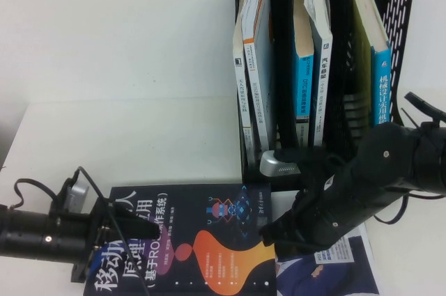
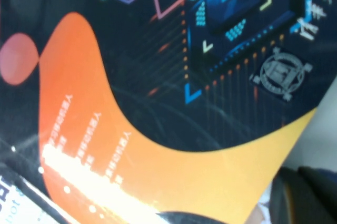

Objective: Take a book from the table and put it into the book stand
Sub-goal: Push book with right arm, then pick up the book with your left arm

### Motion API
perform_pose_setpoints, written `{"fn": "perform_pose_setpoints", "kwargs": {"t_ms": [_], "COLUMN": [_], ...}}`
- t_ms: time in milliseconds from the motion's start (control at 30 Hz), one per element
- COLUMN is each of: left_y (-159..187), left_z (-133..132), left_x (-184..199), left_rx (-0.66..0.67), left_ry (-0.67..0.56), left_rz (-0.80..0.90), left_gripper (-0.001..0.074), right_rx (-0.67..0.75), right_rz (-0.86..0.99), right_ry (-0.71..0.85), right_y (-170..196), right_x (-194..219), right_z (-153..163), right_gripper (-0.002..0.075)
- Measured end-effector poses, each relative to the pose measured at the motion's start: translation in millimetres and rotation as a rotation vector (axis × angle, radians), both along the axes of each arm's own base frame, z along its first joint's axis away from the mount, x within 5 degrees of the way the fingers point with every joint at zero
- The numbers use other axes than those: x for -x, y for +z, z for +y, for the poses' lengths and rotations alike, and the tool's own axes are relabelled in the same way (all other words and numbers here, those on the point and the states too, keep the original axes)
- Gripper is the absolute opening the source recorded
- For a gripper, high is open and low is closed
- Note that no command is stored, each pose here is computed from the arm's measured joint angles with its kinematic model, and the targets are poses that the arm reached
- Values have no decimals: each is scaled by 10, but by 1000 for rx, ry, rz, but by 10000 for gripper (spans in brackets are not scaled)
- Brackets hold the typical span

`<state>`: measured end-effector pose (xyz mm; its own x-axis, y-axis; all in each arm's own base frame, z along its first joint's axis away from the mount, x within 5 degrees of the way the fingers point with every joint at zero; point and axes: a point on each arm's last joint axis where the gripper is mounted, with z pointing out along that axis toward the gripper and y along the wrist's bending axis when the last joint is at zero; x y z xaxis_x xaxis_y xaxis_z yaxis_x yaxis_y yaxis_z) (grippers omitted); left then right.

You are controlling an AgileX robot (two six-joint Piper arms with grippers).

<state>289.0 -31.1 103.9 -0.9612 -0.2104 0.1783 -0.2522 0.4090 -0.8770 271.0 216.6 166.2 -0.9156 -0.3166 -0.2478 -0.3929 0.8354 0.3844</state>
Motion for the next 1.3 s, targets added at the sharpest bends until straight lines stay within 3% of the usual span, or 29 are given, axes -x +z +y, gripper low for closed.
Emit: {"fn": "perform_pose_setpoints", "kwargs": {"t_ms": [267, 367, 467, 633, 667, 1033, 1300], "left_y": [70, 69, 57, 117, 129, 175, 645], "left_z": [132, 133, 143, 149, 146, 145, 141], "left_x": [-12, -9, -1, 3, 5, 9, 73], "left_rx": [-5, -10, -24, 13, 19, 19, -61], "left_ry": [48, 44, 36, 20, 17, 19, 8], "left_rz": [-12, -12, -12, -20, -22, -25, -167], "left_gripper": [591, 547, 435, 139, 118, 119, 111], "right_rx": [0, 0, 0, 13, 18, 60, 170], "right_rz": [-1, -1, -1, -8, -10, -100, -264], "right_ry": [7, 7, 7, 11, 10, 23, -34], "right_y": [-1, -1, -1, -6, -4, 280, 615], "right_x": [5, 5, 5, 1, -3, 39, 46], "right_z": [14, 14, 14, 4, 2, -98, -307], "right_gripper": [5, 5, 5, 5, 5, 5, 5]}}
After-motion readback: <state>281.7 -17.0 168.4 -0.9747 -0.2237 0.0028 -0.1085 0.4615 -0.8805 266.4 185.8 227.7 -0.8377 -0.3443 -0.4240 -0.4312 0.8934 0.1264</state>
